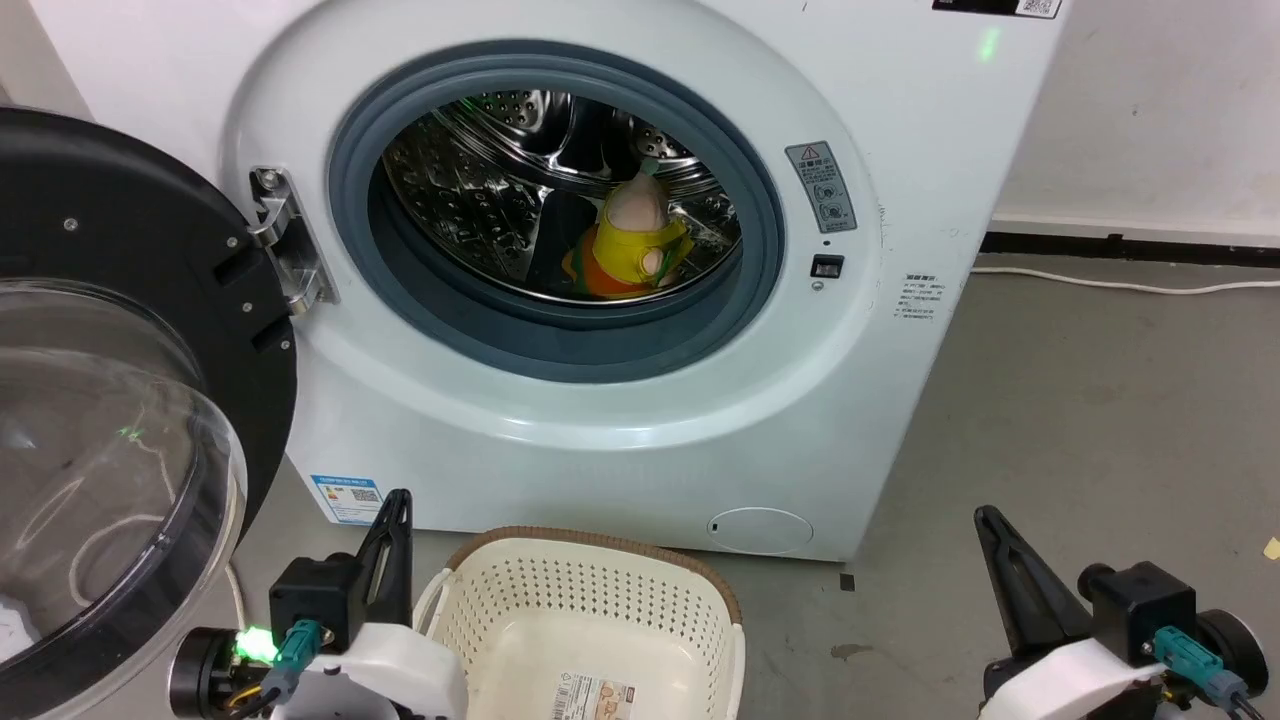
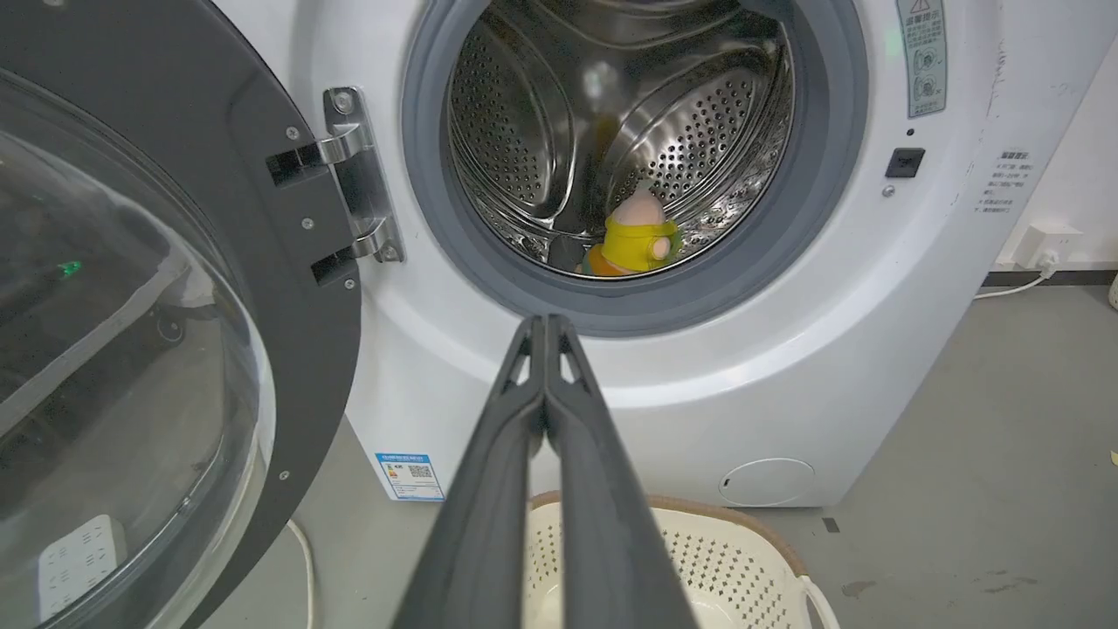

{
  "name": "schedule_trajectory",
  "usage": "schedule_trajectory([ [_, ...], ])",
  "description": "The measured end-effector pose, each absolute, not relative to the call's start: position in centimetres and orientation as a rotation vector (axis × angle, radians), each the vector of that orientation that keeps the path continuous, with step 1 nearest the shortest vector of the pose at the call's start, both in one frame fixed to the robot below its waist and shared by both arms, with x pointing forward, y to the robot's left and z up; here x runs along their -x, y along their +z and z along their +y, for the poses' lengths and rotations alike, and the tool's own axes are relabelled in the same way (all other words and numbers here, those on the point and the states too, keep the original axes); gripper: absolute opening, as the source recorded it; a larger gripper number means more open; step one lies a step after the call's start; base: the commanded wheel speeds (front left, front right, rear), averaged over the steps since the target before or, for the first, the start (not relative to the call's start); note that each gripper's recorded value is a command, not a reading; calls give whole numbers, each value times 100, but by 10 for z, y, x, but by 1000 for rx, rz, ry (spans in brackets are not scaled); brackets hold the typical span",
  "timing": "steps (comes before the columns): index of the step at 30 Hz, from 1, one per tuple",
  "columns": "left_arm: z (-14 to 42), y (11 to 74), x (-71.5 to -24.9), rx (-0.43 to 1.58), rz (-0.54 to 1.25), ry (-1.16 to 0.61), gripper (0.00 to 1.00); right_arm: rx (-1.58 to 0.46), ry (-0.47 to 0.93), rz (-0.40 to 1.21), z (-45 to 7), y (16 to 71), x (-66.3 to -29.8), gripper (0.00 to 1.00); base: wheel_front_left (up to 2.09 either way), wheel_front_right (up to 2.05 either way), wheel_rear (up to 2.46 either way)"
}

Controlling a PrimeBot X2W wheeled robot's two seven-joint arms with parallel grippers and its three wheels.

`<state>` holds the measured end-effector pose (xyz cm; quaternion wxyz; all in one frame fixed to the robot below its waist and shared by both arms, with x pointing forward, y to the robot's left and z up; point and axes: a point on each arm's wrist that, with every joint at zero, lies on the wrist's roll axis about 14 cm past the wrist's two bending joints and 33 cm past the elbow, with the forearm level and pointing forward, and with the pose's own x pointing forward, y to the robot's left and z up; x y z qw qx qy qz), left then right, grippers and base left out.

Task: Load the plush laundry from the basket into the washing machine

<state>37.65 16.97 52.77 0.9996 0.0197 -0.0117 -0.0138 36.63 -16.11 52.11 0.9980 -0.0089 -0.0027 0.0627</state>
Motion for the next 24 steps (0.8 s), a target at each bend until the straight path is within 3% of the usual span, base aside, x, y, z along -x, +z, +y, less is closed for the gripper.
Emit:
schedule_trajectory([
  [24, 177, 533, -377, -48, -14, 0, 0, 40, 129, 18, -160, 522, -369, 0, 0, 0, 0],
])
